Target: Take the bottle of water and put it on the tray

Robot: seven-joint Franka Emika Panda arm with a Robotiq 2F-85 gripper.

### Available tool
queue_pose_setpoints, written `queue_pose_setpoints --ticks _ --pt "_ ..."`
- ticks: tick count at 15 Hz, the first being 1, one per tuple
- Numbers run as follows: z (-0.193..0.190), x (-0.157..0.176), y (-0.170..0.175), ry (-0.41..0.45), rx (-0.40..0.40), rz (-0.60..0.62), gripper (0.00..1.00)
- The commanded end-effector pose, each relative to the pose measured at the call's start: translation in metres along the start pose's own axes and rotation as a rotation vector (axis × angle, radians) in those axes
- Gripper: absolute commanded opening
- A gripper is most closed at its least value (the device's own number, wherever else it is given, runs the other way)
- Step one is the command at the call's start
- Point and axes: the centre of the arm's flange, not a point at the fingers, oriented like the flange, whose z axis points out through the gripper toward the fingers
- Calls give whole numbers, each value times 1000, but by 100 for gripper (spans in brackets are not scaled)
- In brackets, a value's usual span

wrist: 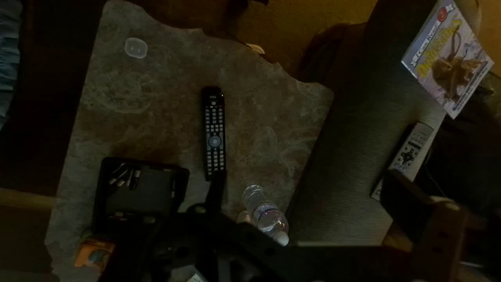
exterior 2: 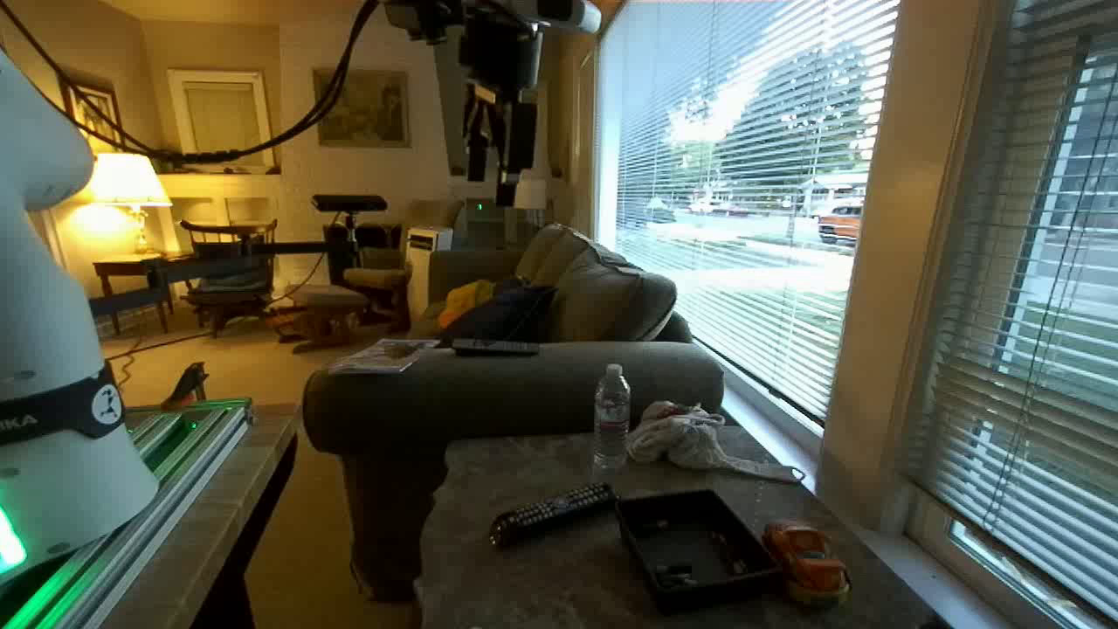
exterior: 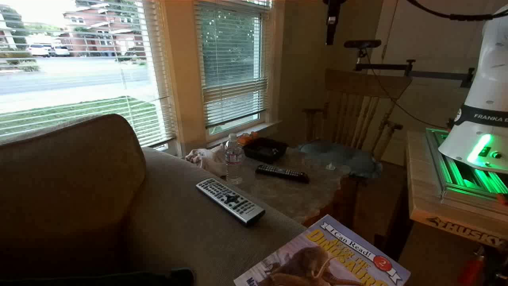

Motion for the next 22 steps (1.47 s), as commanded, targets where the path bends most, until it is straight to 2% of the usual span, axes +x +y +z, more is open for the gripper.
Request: queue_pose_setpoints --ticks 1,6,8,12,17,22 --pt "0 0 0 0 0 0 100" --pt "0 0 0 0 0 0 100" --pt "7 14 12 -6 -76 5 100" --pt "25 58 45 10 -164 -84 100" --pt "68 118 58 74 -154 -226 100" --pt "126 156 44 85 -139 -308 100"
